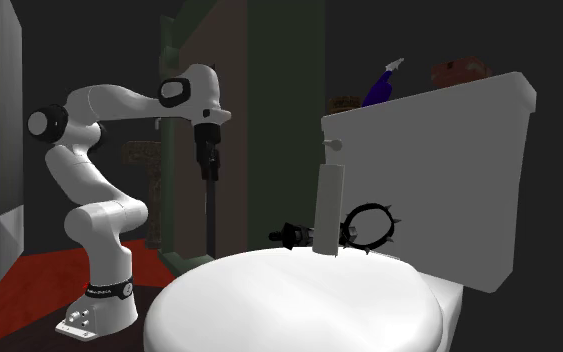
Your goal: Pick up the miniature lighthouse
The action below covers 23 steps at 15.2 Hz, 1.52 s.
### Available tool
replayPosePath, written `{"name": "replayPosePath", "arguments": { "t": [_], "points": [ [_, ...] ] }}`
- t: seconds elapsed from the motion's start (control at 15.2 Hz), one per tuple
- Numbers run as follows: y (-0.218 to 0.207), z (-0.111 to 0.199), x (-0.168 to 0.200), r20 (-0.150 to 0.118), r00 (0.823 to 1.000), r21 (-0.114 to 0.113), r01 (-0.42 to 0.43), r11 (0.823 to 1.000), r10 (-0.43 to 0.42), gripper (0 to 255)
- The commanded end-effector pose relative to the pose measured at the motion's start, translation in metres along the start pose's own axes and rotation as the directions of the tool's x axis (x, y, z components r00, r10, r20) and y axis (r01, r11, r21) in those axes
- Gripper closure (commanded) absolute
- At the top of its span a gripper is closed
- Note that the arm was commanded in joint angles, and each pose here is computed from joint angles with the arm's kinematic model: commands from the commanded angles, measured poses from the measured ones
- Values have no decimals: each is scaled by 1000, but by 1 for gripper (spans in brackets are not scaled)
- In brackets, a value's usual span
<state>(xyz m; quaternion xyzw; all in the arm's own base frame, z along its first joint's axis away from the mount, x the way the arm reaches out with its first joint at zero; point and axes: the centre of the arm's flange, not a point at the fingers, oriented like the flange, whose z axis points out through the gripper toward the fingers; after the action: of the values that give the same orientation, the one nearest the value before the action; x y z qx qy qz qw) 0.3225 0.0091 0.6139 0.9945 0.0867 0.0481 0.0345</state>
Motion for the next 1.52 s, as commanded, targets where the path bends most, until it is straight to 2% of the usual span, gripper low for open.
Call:
{"name": "replayPosePath", "arguments": {
  "t": [0.0,0.33,0.73,1.06,1.45],
  "points": [
    [0,0,0,0,1000,0,0,1000,0,0],
    [23,25,62,29,993,19,112,993,-113,0],
    [40,58,139,60,967,47,244,969,-247,0],
    [46,87,203,84,931,73,350,934,-356,0],
    [43,126,279,107,871,107,470,876,-480,0]
  ]
}}
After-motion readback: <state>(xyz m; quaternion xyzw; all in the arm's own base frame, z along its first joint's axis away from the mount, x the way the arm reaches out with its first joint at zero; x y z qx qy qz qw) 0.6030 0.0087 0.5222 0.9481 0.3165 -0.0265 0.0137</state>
